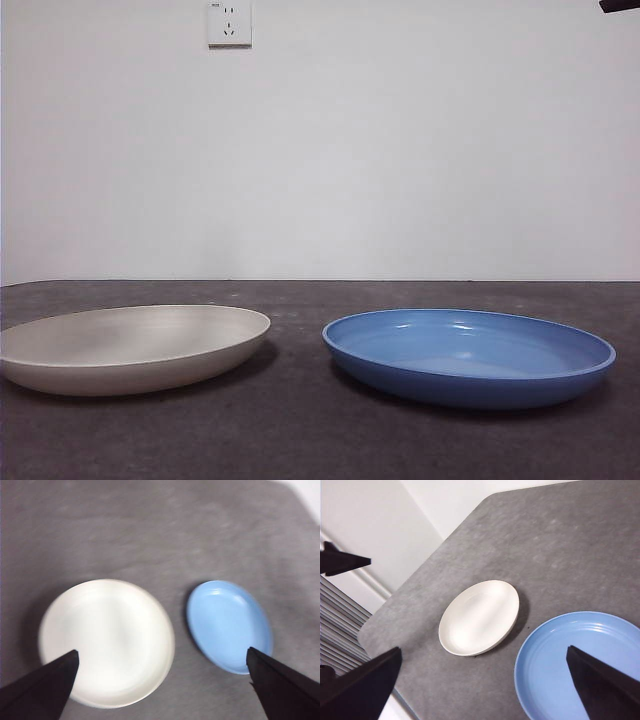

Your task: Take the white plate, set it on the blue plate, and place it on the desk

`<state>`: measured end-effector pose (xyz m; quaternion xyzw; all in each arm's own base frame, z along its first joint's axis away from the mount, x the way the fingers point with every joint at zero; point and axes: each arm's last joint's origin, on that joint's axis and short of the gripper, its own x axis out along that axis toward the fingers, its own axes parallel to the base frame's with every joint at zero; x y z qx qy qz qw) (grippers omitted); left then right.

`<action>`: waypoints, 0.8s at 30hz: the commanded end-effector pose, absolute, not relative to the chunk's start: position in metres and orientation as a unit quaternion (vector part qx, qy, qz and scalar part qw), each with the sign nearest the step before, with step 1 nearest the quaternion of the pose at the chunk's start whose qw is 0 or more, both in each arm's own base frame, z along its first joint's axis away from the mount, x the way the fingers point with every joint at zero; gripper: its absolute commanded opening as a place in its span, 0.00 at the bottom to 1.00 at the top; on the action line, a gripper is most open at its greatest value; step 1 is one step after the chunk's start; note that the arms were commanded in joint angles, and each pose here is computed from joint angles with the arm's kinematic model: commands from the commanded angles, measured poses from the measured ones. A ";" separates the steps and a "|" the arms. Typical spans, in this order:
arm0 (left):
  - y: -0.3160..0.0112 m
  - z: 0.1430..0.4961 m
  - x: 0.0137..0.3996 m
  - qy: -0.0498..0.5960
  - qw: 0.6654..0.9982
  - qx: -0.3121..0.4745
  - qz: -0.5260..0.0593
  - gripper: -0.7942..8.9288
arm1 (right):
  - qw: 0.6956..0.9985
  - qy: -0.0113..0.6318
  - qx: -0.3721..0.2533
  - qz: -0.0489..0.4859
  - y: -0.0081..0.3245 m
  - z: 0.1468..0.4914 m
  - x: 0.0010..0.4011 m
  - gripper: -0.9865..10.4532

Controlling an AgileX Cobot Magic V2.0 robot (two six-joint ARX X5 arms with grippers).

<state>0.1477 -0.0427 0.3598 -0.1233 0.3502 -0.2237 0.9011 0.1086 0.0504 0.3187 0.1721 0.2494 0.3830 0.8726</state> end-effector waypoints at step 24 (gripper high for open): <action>-0.008 0.226 0.315 0.568 0.780 -0.183 -0.190 0.75 | 0.859 0.265 0.177 0.401 0.051 0.319 0.106 0.60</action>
